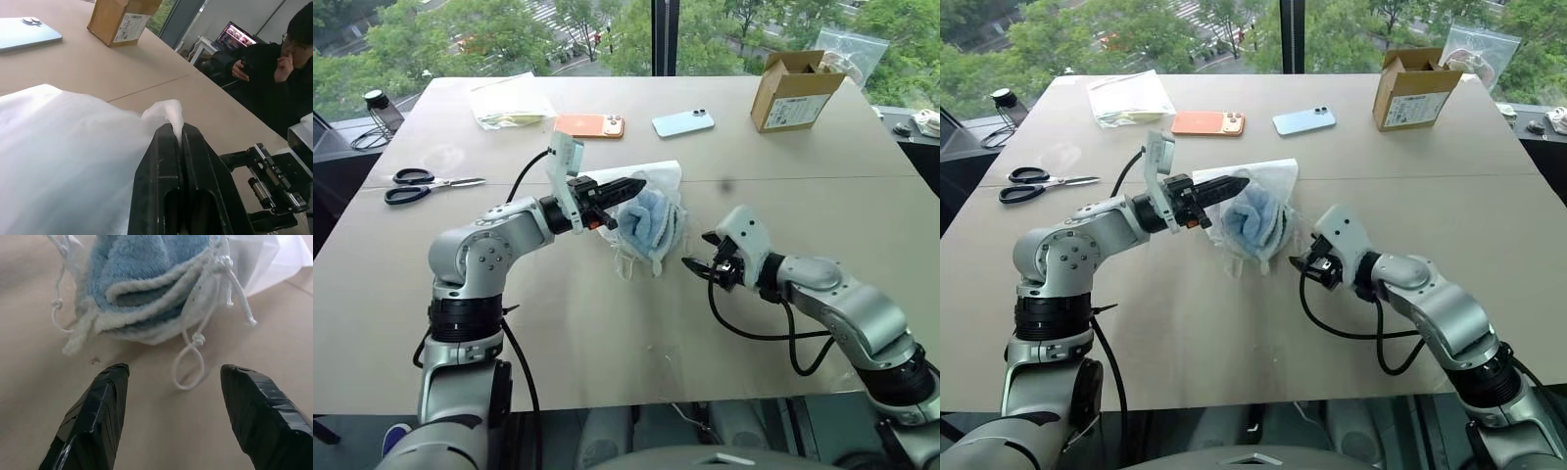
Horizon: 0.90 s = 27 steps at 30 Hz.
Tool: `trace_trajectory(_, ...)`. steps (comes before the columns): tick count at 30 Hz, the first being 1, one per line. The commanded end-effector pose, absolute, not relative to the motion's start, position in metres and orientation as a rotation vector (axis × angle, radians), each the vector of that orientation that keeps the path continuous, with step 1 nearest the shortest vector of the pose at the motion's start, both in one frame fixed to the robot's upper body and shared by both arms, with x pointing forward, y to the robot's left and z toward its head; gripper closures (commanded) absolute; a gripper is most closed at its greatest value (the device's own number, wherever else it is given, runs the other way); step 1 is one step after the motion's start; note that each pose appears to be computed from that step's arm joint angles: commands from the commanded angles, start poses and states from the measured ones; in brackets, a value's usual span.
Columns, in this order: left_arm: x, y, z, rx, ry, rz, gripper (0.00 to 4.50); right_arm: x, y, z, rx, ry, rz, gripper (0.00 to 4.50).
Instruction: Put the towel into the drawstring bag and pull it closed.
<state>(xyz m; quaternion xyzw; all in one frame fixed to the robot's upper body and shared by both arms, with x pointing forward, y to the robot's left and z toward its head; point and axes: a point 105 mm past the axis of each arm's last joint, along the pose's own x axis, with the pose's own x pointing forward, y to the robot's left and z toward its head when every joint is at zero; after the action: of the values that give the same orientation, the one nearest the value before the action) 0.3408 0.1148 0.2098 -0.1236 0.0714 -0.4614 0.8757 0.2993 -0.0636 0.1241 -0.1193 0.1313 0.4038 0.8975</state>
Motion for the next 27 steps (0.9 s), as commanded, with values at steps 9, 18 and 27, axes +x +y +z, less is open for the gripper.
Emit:
trace_trajectory(9, 0.34, 0.112, 0.222, -0.212, 0.086, -0.985, 4.5, 0.332, -0.059, 0.106, -0.201, 0.28, 0.655, 2.23)
trace_trajectory(18, 0.343, 0.116, 0.218, -0.179, 0.085, -0.973, 4.5, 0.332, -0.069, 0.119, -0.16, 0.231, 0.622, 4.42)
trace_trajectory(27, 0.325, 0.175, 0.203, -0.125, 0.2, -0.996, 2.42, 0.311, -0.062, 0.149, -0.092, 0.15, 0.706, 4.5)
